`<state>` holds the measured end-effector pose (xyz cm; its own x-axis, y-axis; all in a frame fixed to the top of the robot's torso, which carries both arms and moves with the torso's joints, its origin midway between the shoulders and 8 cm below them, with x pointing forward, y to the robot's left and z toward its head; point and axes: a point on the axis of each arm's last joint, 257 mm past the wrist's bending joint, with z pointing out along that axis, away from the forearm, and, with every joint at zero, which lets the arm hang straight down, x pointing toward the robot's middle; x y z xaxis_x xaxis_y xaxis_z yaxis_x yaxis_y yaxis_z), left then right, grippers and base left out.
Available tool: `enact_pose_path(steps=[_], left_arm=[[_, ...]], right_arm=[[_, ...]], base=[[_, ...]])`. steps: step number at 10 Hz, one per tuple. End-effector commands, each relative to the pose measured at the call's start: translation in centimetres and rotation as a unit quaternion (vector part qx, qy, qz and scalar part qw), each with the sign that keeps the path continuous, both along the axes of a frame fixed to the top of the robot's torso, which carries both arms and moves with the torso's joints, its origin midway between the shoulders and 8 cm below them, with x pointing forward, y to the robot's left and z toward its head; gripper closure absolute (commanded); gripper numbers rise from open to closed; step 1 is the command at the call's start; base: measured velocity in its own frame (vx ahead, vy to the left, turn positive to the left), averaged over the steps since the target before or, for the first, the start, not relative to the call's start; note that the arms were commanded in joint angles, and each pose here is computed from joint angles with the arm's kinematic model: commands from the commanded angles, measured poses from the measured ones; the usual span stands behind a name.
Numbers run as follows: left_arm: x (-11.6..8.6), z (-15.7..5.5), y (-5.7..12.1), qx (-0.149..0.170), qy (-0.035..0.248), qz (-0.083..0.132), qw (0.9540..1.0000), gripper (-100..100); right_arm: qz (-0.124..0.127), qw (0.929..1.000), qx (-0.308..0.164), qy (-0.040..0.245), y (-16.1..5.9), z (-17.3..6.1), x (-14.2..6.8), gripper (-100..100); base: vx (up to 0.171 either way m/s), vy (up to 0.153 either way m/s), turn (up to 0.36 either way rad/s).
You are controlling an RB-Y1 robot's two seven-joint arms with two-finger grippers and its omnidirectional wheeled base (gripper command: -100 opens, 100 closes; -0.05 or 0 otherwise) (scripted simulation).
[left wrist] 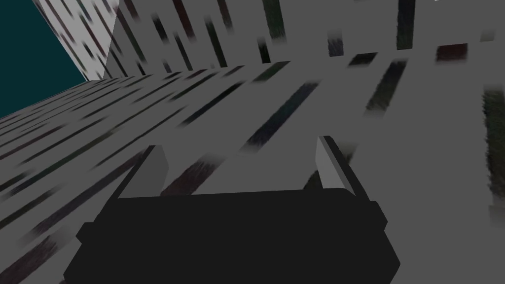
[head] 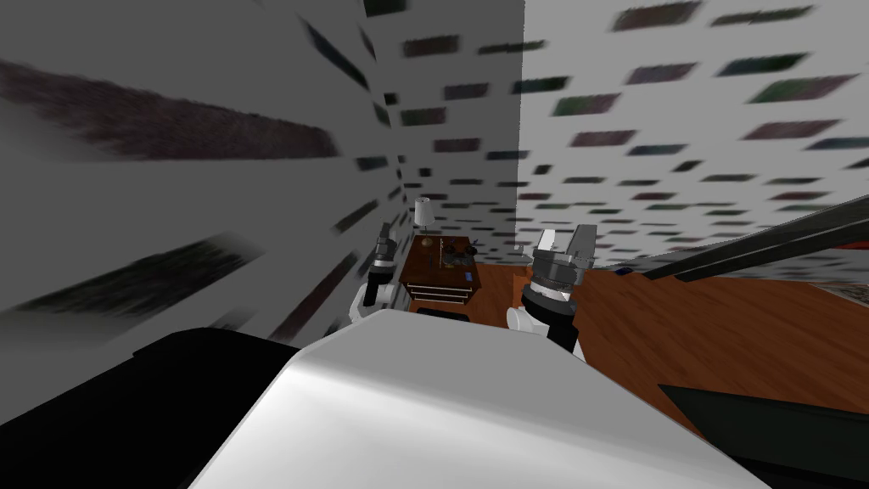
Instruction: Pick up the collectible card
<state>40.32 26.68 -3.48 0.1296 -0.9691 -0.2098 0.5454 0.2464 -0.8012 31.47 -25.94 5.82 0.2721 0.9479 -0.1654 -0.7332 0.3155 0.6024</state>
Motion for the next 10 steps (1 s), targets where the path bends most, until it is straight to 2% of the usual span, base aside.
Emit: enact_pose_path(steps=[1, 2, 3, 10], left_arm=[[1.5, -1.5, 0.2, 0.004, 0.021, -0.004, 0.9998, -100], [1.7, -2.2, 0.3, 0.003, 0.029, -0.003, 0.9996, -100], [2.8, -3.6, 0.3, 0.004, 0.046, -0.005, 0.9989, -100], [6.9, -9.0, 0.2, 0.009, 0.111, -0.009, 0.9937, -100]], right_arm=[[0.000, 1.0000, 0.000, 0.000, 0.0, 0.0, 0.0, 0], [0.000, 1.0000, 0.000, 0.000, 0.0, 0.0, 0.0, 0], [0.000, 1.0000, 0.000, 0.000, 0.0, 0.0, 0.0, 0], [0.000, 1.0000, 0.000, 0.000, 0.0, 0.0, 0.0, 0]], base=[[0.002, -0.029, 0.000], [0.000, -0.019, 0.000], [0.000, -0.018, 0.000], [0.002, -0.019, 0.000]])
